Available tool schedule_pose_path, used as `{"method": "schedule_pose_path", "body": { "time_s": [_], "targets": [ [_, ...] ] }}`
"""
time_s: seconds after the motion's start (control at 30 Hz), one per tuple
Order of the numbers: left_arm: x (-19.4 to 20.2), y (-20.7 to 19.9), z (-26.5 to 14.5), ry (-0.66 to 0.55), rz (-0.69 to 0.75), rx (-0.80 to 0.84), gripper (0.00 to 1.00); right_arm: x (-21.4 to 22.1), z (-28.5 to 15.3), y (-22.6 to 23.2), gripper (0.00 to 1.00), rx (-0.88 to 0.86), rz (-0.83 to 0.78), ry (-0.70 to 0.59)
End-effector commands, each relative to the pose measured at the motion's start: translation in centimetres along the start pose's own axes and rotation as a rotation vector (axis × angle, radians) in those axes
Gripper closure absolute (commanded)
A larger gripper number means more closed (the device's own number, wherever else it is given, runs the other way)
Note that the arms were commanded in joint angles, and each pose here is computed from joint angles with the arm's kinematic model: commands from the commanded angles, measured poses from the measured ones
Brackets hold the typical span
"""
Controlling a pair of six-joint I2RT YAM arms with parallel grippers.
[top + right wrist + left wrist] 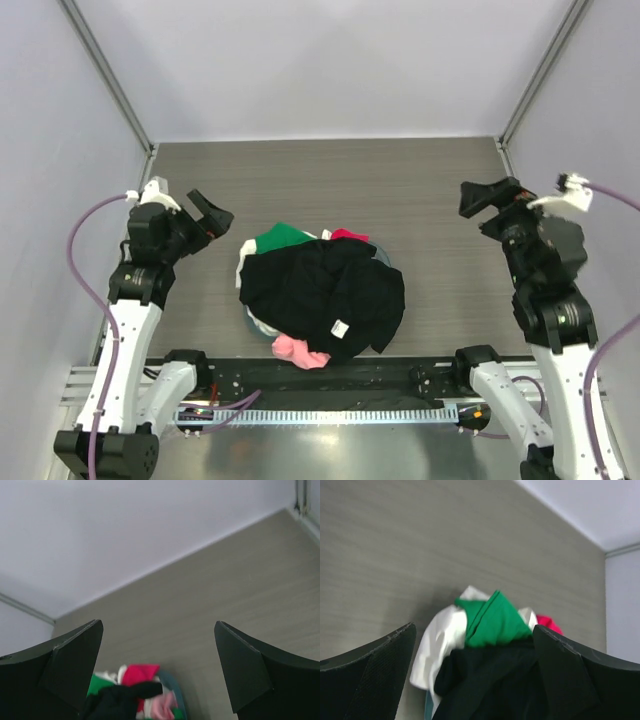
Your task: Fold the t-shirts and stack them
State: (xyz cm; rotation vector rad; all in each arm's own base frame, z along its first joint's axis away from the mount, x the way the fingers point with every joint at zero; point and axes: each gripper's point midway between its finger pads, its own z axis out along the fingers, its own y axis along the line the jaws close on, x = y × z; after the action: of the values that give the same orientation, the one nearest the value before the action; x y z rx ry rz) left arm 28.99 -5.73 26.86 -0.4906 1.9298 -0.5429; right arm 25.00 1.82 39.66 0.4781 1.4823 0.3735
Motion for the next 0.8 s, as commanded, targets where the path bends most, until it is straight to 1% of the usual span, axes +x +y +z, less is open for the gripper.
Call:
{"method": "schedule_pose_path", "body": {
  "time_s": [0.0, 0.03, 0.07, 0.1, 0.17, 0.2, 0.27, 0.33, 0.43, 0.47, 0.5, 0.53, 0.57, 0.6, 0.63, 0.67, 0.7, 0.73, 0.77],
  "targets": [
    [4.4, 0.7, -0.6, 0.204, -0.040, -0.004, 0.00, 6.2, -1.2, -0.6, 0.00, 0.033, -0.022, 0.352],
    [5.0, 0.8, -0.6, 0.233, -0.031, -0.003, 0.00, 5.5, -1.5, 0.1, 0.00, 0.008, -0.036, 0.360],
    [5.7, 1.1, -0.6, 0.268, -0.029, -0.009, 0.00, 5.7, -1.7, 0.4, 0.00, -0.004, -0.036, 0.383],
    [6.5, 0.8, -0.5, 0.312, -0.036, 0.016, 0.00, 6.4, -2.4, 0.9, 0.00, -0.022, -0.016, 0.434],
    [7.4, 0.4, -0.6, 0.350, -0.039, 0.053, 0.00, 6.7, -3.0, 1.7, 0.00, -0.056, 0.029, 0.459],
    [7.3, 0.1, -0.8, 0.337, -0.043, 0.065, 0.00, 7.4, -3.6, 2.1, 0.00, -0.085, 0.047, 0.489],
    [7.4, 1.7, -1.0, 0.306, -0.066, -0.014, 0.00, 8.3, -3.9, 2.2, 0.00, -0.098, 0.066, 0.531],
    [7.0, 2.4, -1.2, 0.279, -0.044, -0.052, 0.00, 10.0, -3.8, 1.8, 0.00, -0.083, 0.069, 0.593],
    [7.1, 4.0, -1.8, 0.309, -0.004, -0.151, 0.00, 12.1, -2.9, 1.4, 0.00, -0.050, 0.050, 0.657],
    [7.1, 4.9, -1.9, 0.313, 0.011, -0.199, 0.00, 14.2, -2.3, 1.9, 0.00, -0.042, 0.009, 0.734],
    [7.0, 5.7, -2.1, 0.307, 0.013, -0.248, 0.00, 15.0, -2.1, 1.8, 0.01, -0.010, -0.039, 0.755],
    [6.9, 6.1, -2.2, 0.299, 0.018, -0.274, 0.00, 14.3, -0.8, 1.9, 0.00, 0.056, -0.101, 0.696],
    [6.8, 6.2, -2.2, 0.290, 0.021, -0.274, 0.00, 16.9, -1.7, 4.9, 0.00, -0.008, -0.194, 0.757],
    [6.8, 6.1, -2.3, 0.283, 0.022, -0.268, 0.00, 17.6, -2.2, 6.0, 0.00, 0.000, -0.251, 0.767],
    [6.7, 6.0, -2.3, 0.275, 0.013, -0.269, 0.00, 16.7, -2.9, 9.2, 0.01, -0.037, -0.242, 0.736],
    [6.4, 5.8, -2.7, 0.257, 0.012, -0.260, 0.00, 18.7, -3.9, 11.1, 0.00, -0.034, -0.358, 0.727],
    [6.4, 5.7, -2.8, 0.251, 0.010, -0.255, 0.00, 18.1, -5.1, 12.5, 0.00, -0.046, -0.391, 0.734],
    [6.4, 5.7, -3.1, 0.245, 0.012, -0.253, 0.00, 18.7, -5.8, 13.4, 0.00, -0.030, -0.382, 0.738],
    [6.3, 5.9, -3.3, 0.231, 0.017, -0.263, 0.00, 20.7, -7.6, 14.5, 0.00, -0.056, -0.452, 0.768]
  ]
}}
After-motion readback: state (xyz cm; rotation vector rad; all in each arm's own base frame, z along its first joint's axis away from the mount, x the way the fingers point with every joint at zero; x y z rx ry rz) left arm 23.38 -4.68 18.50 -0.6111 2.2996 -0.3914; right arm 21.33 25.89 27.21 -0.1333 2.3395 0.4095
